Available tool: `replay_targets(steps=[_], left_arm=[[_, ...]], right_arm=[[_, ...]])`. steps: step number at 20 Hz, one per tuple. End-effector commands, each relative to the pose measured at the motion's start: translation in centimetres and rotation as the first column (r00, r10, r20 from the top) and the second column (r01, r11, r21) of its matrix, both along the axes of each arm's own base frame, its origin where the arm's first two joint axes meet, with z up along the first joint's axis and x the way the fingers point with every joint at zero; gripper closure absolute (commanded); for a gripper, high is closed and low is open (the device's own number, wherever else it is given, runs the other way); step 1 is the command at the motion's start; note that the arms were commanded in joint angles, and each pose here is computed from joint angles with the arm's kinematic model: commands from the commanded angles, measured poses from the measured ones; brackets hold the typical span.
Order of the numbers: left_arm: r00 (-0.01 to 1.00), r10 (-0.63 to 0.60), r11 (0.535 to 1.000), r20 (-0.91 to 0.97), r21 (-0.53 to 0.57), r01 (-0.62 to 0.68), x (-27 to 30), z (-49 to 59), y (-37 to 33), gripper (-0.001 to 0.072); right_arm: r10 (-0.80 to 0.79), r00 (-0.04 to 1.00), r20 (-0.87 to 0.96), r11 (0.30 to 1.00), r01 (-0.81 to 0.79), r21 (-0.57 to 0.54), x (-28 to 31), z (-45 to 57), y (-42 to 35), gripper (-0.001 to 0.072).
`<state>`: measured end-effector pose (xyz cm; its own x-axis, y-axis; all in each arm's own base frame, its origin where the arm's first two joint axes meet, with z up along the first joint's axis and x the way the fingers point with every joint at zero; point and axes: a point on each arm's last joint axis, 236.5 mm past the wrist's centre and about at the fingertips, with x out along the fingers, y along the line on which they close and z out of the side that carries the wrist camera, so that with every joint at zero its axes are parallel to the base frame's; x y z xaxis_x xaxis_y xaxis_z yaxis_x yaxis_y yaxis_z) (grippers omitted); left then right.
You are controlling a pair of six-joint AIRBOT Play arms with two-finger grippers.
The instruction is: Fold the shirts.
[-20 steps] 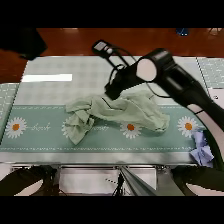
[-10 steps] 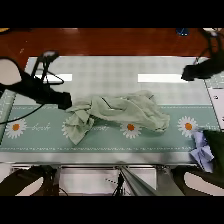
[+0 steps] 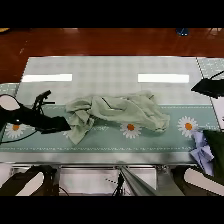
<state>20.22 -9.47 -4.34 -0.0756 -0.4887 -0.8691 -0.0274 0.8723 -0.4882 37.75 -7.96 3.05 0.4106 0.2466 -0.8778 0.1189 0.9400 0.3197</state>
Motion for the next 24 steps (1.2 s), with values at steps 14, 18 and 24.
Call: replay_targets(steps=[14, 18, 24], left_arm=[[0.977, 0.190, 0.965, -0.094, -0.164, -0.203, 0.6, -7.7, -3.9, 0.0167], [0.949, 0.263, 0.939, -0.172, -0.180, -0.293, 1.0, -9.2, -4.8, 0.0341], [0.937, 0.285, 0.934, -0.203, -0.161, -0.319, 1.0, -9.7, -4.5, 0.0471]], right_arm=[[0.000, 0.999, 0.035, 0.993, -0.004, 0.122, 0.4, 0.5, 2.1, 0.0220], [0.015, 1.000, 0.018, 0.989, -0.017, 0.147, -0.1, 0.6, 2.8, 0.0220], [0.031, 1.000, -0.002, 0.987, -0.031, 0.161, -0.6, 0.5, 3.2, 0.0221]])
